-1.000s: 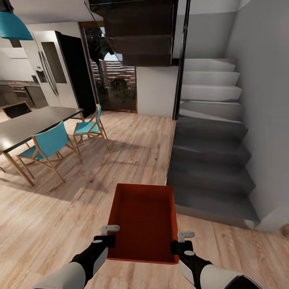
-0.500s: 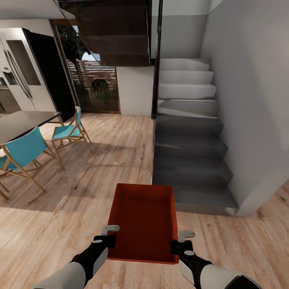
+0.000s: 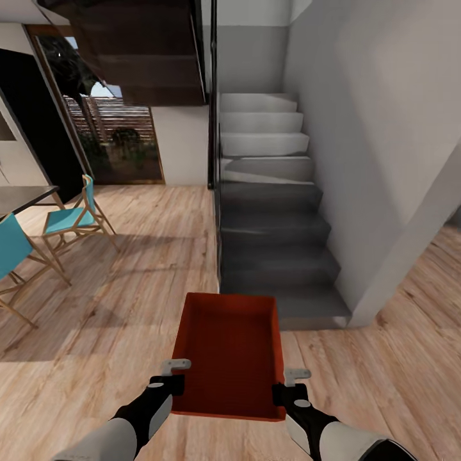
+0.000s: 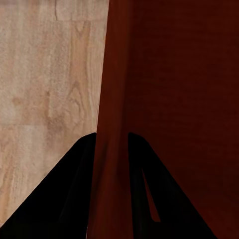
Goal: Move the two storage containers from the living room to the garage. In the garage, place one container on the floor and stack the other container on top of it (either order is fine).
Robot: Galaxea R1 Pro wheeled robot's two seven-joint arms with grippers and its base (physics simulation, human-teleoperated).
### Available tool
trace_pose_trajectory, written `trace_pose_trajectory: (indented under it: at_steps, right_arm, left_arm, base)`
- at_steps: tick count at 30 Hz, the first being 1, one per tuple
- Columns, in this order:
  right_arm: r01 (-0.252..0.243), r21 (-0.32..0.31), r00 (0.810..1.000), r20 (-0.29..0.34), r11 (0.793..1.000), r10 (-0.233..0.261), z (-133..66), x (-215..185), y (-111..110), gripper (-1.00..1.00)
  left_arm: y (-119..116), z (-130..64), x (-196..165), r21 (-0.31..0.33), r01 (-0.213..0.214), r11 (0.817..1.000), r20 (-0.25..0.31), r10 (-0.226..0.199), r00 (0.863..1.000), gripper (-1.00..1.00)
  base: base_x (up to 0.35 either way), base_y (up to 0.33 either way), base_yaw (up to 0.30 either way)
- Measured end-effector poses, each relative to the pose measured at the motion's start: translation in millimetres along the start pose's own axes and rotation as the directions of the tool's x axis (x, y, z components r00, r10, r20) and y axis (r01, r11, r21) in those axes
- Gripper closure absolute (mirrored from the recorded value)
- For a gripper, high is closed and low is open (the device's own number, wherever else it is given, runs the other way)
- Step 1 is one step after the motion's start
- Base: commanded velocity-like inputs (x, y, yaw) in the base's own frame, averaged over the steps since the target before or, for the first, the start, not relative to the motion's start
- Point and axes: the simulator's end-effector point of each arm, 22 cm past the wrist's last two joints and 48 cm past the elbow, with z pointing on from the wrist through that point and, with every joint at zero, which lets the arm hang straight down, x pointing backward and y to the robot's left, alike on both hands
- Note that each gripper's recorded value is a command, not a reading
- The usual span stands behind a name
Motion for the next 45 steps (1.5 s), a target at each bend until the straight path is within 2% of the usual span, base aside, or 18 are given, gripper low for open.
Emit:
trace_pose_trajectory:
  at_steps: [45]
  right_arm:
    - [0.0,0.0,1.0,0.0,1.0,0.0,0.0,0.0,-0.2,1.0]
  left_arm:
    - [-0.2,0.0,0.0,0.0,0.0,1.0,0.0,0.0,1.0,1.0]
  base:
    - [0.0,0.0,-0.285]
